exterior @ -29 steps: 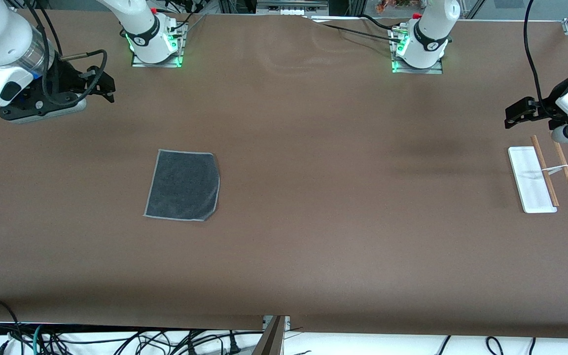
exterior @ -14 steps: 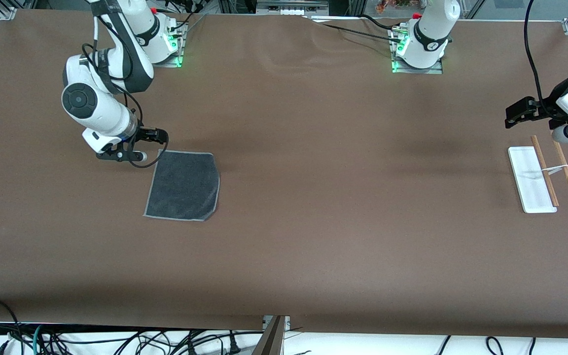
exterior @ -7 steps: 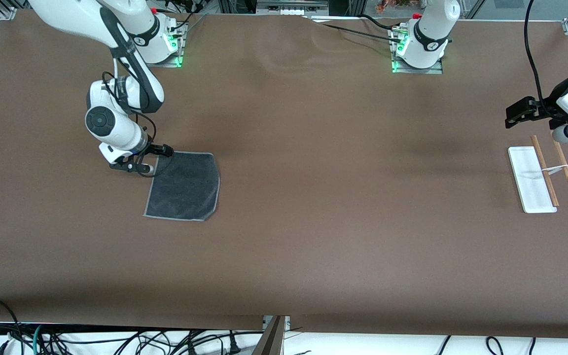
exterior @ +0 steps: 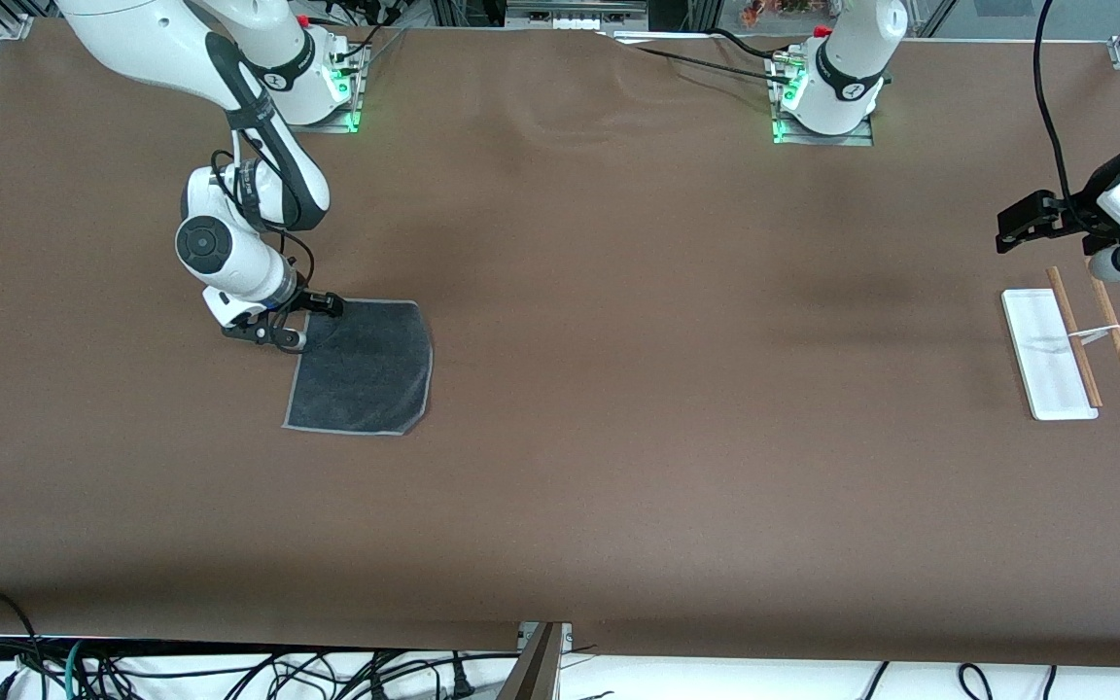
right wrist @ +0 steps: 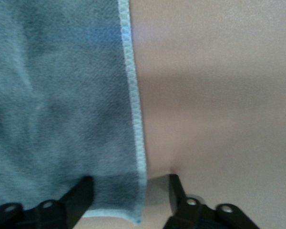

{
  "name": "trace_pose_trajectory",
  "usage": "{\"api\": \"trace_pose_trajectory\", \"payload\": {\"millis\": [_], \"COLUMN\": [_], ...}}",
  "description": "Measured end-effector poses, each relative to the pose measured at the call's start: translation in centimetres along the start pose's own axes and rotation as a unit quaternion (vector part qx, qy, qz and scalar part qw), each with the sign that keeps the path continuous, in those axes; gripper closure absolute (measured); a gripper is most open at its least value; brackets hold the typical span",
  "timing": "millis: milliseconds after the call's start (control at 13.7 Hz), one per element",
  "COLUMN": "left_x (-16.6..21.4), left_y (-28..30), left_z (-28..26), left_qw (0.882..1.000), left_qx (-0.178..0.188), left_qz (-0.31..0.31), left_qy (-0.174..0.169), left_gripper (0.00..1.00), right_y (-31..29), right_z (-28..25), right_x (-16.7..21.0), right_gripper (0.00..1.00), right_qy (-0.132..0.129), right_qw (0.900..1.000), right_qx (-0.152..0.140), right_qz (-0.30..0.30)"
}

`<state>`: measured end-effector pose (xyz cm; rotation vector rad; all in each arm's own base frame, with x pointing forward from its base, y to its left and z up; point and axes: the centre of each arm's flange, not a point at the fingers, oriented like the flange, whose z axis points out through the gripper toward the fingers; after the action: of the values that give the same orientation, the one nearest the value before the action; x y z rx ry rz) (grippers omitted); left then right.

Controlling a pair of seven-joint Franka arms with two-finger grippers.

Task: Pass towel and hang on rack
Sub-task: 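Grasp the towel edge with the right gripper and lift it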

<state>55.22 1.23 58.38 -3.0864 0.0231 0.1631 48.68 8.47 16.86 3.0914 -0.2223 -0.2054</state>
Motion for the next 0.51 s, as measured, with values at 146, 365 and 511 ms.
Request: {"api": "trace_pose_trajectory", "payload": {"millis": [146, 365, 511], "left_x": [0.0, 0.0, 0.0], "left_y": [0.0, 0.01, 0.01], "left_z": [0.0, 0.0, 0.0], "left_qw": [1.0, 1.0, 1.0], "left_qx": [0.0, 0.0, 0.0], "left_qz": [0.0, 0.0, 0.0], "left_qy": [0.0, 0.0, 0.0], "left_gripper": [0.0, 0.0, 0.0], "right_y": [0.21, 0.24, 0.1], "right_z": [-0.41, -0.54, -0.81], "right_x": [0.11, 0.12, 0.13], "right_gripper": [0.57, 0.72, 0.94], "right_qy": [0.002, 0.003, 0.003], "right_qw": [1.0, 1.0, 1.0], "right_qx": [0.001, 0.001, 0.001], "right_qz": [0.002, 0.003, 0.0]}}
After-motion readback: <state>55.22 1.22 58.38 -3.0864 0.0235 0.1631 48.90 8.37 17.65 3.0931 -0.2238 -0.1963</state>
